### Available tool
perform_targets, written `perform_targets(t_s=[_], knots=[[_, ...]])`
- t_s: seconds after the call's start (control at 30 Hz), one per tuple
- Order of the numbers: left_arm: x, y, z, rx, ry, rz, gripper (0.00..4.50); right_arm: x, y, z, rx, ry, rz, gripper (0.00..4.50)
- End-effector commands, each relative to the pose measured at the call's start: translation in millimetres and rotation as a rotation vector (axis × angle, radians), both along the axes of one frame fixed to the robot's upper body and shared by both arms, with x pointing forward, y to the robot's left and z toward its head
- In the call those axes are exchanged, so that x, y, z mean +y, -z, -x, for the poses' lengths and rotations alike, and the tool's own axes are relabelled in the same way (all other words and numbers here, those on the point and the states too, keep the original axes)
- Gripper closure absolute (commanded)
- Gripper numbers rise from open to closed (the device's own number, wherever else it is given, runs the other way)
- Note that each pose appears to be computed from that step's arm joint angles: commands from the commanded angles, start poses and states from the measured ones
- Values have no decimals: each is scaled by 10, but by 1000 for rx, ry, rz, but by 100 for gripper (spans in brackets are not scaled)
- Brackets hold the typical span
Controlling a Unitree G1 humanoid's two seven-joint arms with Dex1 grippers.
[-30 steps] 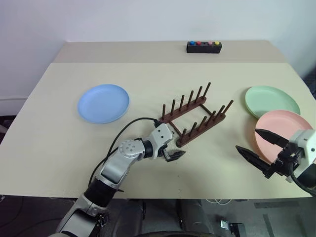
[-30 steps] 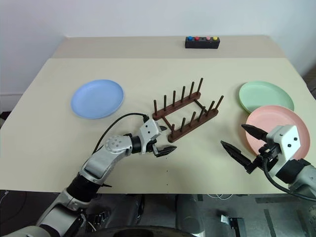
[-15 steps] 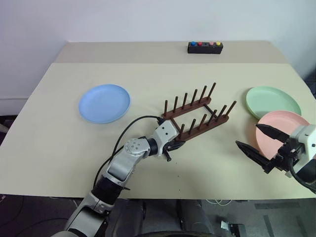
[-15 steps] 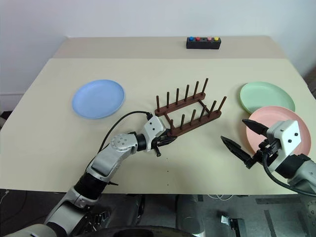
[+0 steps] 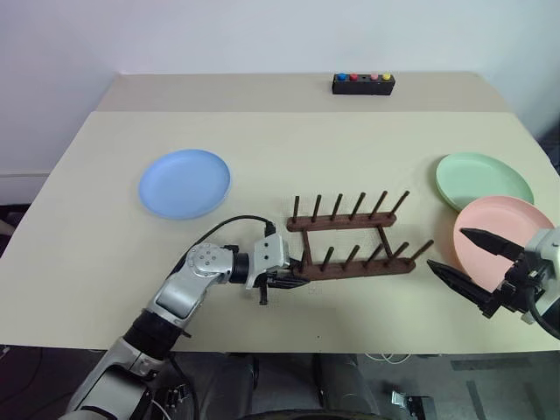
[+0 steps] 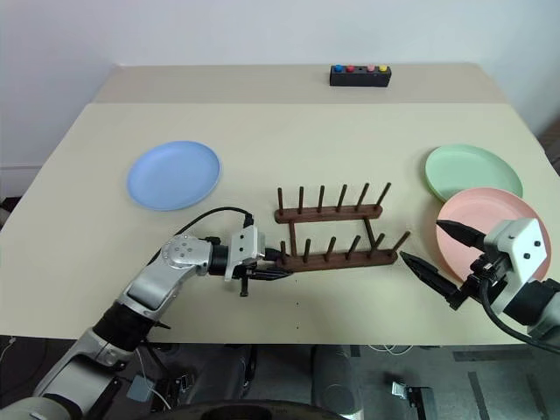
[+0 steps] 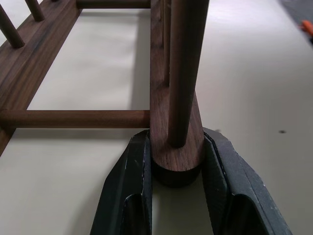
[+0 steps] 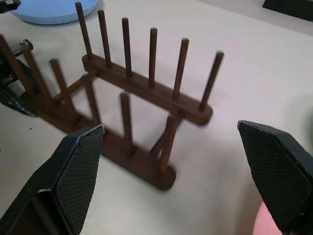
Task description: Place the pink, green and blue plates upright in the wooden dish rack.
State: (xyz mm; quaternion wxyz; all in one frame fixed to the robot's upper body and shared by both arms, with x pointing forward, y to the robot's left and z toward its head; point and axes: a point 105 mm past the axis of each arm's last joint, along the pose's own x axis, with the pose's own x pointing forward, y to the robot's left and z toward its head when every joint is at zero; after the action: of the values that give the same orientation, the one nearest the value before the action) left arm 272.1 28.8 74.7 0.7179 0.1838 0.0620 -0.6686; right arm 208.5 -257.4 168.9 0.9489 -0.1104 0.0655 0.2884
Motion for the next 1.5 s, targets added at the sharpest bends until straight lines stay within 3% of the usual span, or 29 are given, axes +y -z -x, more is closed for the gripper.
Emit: perform_targets(t_s=[0.03, 0.6, 0.8, 1.03, 1.07, 1.13, 1.2, 1.33, 1.37, 1.5], knots=[[-146, 39, 51, -9, 73, -8, 373, 32, -72, 27, -32, -5, 2, 0], [-287, 92, -10, -14, 70, 9, 373, -22, -70, 98, -26, 35, 12, 0], [-218, 28, -22, 10, 38, 36, 95, -181, -103, 140, -21, 75, 54, 0], [104, -222, -66, 91, -62, 109, 95, -371, -98, 327, 31, 108, 91, 0], [143, -233, -45, 94, -61, 108, 85, -350, -79, 355, 46, 96, 83, 52], [205, -245, -4, 103, -60, 105, 137, -284, -2, 434, 99, 61, 69, 120], [250, -212, 81, 118, -30, 73, 211, -182, 194, 552, 205, 15, 89, 223], [228, -165, 289, 190, 65, 25, 420, -34, 470, 664, 320, -25, 126, 438], [210, -151, 334, 212, 84, 12, 442, -28, 519, 658, 329, -15, 127, 449], [90, -109, 414, 246, 113, -12, 442, -13, 660, 601, 340, 17, 149, 449]])
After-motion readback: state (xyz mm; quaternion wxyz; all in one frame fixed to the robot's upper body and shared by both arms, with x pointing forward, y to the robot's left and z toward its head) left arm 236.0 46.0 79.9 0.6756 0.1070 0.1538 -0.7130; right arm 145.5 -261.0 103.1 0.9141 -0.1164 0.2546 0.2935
